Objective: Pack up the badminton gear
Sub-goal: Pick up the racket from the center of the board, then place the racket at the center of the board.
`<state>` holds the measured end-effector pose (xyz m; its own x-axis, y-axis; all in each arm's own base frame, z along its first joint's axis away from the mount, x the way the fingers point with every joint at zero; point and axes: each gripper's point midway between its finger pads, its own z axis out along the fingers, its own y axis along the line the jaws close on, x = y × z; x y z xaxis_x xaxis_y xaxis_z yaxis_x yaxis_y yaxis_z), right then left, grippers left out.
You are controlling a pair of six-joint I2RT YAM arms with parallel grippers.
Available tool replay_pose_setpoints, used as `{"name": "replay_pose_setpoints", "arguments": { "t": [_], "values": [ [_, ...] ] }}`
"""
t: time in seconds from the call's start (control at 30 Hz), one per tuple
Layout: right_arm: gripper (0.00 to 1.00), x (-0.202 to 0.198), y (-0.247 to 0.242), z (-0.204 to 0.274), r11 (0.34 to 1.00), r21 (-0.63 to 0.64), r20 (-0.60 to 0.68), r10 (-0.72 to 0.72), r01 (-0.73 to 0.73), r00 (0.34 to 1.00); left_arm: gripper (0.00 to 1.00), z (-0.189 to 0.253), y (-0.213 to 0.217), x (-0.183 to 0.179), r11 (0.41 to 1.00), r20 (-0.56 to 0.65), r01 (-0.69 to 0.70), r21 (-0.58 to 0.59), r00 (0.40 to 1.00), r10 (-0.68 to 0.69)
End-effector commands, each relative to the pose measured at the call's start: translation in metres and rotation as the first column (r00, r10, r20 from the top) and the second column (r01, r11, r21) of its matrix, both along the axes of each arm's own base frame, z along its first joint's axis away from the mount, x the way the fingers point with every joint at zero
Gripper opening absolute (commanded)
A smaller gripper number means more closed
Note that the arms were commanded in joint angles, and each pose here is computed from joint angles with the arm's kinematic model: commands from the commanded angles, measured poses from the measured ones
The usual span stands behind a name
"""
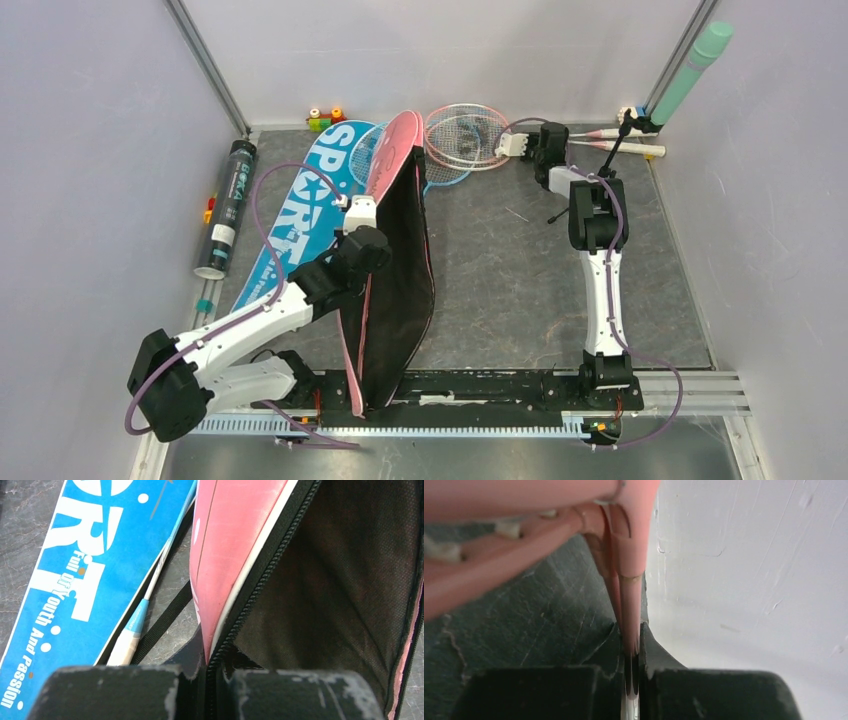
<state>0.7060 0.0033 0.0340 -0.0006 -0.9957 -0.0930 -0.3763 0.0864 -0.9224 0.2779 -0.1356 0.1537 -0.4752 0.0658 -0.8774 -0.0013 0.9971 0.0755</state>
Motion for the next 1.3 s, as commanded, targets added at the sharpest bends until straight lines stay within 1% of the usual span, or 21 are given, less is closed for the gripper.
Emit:
{"name": "replay_pose_setpoints", "arguments": {
  "t": [0.0, 0.07, 0.17, 0.23, 0.3, 0.4, 0.5, 0.6, 0.67, 0.7, 0.8, 0.87, 0.93, 0.97, 1.0, 1.03, 1.1, 1.17, 1.2, 1.23, 1.27],
  "values": [
    [0.0, 0.001, 0.029, 0.015, 0.989, 0.085, 0.053, 0.121, -0.125, 0.991, 0.02, 0.034, 0.002, 0.011, 0.999, 0.083, -0.042, -0.025, 0.996, 0.044],
    [0.0, 0.0, 0.037, 0.044, 0.986, 0.088, 0.116, 0.128, -0.138, 0.985, 0.02, 0.04, 0.004, 0.009, 0.998, 0.092, -0.049, -0.047, 0.994, 0.053],
    [0.0, 0.0, 0.057, 0.102, 0.982, 0.123, 0.233, 0.115, -0.146, 0.966, 0.02, 0.05, 0.01, 0.004, 0.993, 0.12, -0.062, -0.099, 0.99, 0.074],
    [0.0, -0.003, 0.074, 0.147, 0.971, 0.183, 0.329, 0.087, -0.154, 0.94, 0.02, 0.056, 0.018, -0.002, 0.986, 0.144, -0.089, -0.137, 0.984, 0.109],
    [0.0, -0.011, 0.096, 0.189, 0.949, 0.247, 0.408, 0.082, -0.196, 0.909, 0.02, 0.065, 0.032, -0.009, 0.972, 0.17, -0.136, -0.19, 0.971, 0.169],
    [0.0, -0.028, 0.135, 0.245, 0.899, 0.337, 0.491, 0.087, -0.281, 0.867, 0.02, 0.075, 0.047, -0.02, 0.95, 0.204, -0.163, -0.267, 0.954, 0.221],
    [0.0, -0.051, 0.168, 0.298, 0.814, 0.462, 0.569, 0.033, -0.352, 0.822, 0.02, 0.084, 0.058, -0.032, 0.926, 0.231, -0.159, -0.341, 0.941, 0.247],
    [0.0, -0.08, 0.199, 0.337, 0.71, 0.573, 0.575, 0.007, -0.409, 0.818, 0.02, 0.088, 0.072, -0.041, 0.91, 0.268, -0.164, -0.38, 0.922, 0.279],
    [0.0, -0.102, 0.213, 0.359, 0.609, 0.67, 0.555, -0.029, -0.426, 0.831, 0.02, 0.089, 0.078, -0.045, 0.903, 0.28, -0.167, -0.396, 0.915, 0.291],
    [0.0, -0.113, 0.221, 0.367, 0.544, 0.719, 0.534, -0.035, -0.433, 0.845, 0.02, 0.088, 0.079, -0.047, 0.902, 0.28, -0.163, -0.4, 0.915, 0.29],
    [0.0, -0.147, 0.232, 0.398, 0.304, 0.864, 0.432, -0.038, -0.402, 0.901, 0.02, 0.086, 0.082, -0.048, 0.9, 0.278, -0.17, -0.4, 0.914, 0.297],
    [0.0, -0.174, 0.242, 0.418, 0.171, 0.917, 0.36, 0.036, -0.361, 0.932, 0.02, 0.085, 0.084, -0.048, 0.897, 0.272, -0.192, -0.399, 0.909, 0.315],
    [0.0, -0.206, 0.249, 0.431, 0.09, 0.949, 0.29, 0.126, -0.302, 0.949, 0.02, 0.082, 0.083, -0.046, 0.897, 0.266, -0.204, -0.392, 0.908, 0.323],
    [0.0, -0.219, 0.251, 0.428, 0.079, 0.966, 0.234, 0.154, -0.248, 0.96, 0.02, 0.08, 0.082, -0.045, 0.898, 0.265, -0.204, -0.39, 0.909, 0.321],
    [0.0, -0.233, 0.25, 0.426, 0.093, 0.975, 0.185, 0.169, -0.202, 0.968, 0.02, 0.078, 0.079, -0.043, 0.899, 0.264, -0.2, -0.389, 0.911, 0.316],
    [0.0, -0.246, 0.247, 0.425, 0.125, 0.976, 0.153, 0.172, -0.175, 0.973, 0.02, 0.077, 0.076, -0.041, 0.903, 0.266, -0.192, -0.385, 0.914, 0.308],
    [0.0, -0.271, 0.236, 0.404, 0.224, 0.973, 0.022, 0.159, -0.058, 0.987, 0.02, 0.076, 0.07, -0.036, 0.904, 0.276, -0.176, -0.389, 0.914, 0.296],
    [0.0, -0.297, 0.226, 0.384, 0.321, 0.947, -0.076, 0.169, 0.019, 0.983, 0.02, 0.076, 0.064, -0.031, 0.911, 0.29, -0.155, -0.383, 0.916, 0.278],
    [0.0, -0.308, 0.217, 0.37, 0.353, 0.933, -0.129, 0.154, 0.068, 0.98, 0.02, 0.076, 0.058, -0.027, 0.913, 0.296, -0.14, -0.384, 0.918, 0.266],
    [0.0, -0.317, 0.21, 0.354, 0.373, 0.921, -0.172, 0.136, 0.11, 0.976, 0.02, 0.077, 0.053, -0.024, 0.915, 0.3, -0.124, -0.384, 0.921, 0.251],
    [0.0, -0.324, 0.197, 0.343, 0.382, 0.912, -0.193, 0.085, 0.147, 0.977, 0.02, 0.076, 0.044, -0.019, 0.917, 0.3, -0.1, -0.387, 0.926, 0.228]
  ]
}}
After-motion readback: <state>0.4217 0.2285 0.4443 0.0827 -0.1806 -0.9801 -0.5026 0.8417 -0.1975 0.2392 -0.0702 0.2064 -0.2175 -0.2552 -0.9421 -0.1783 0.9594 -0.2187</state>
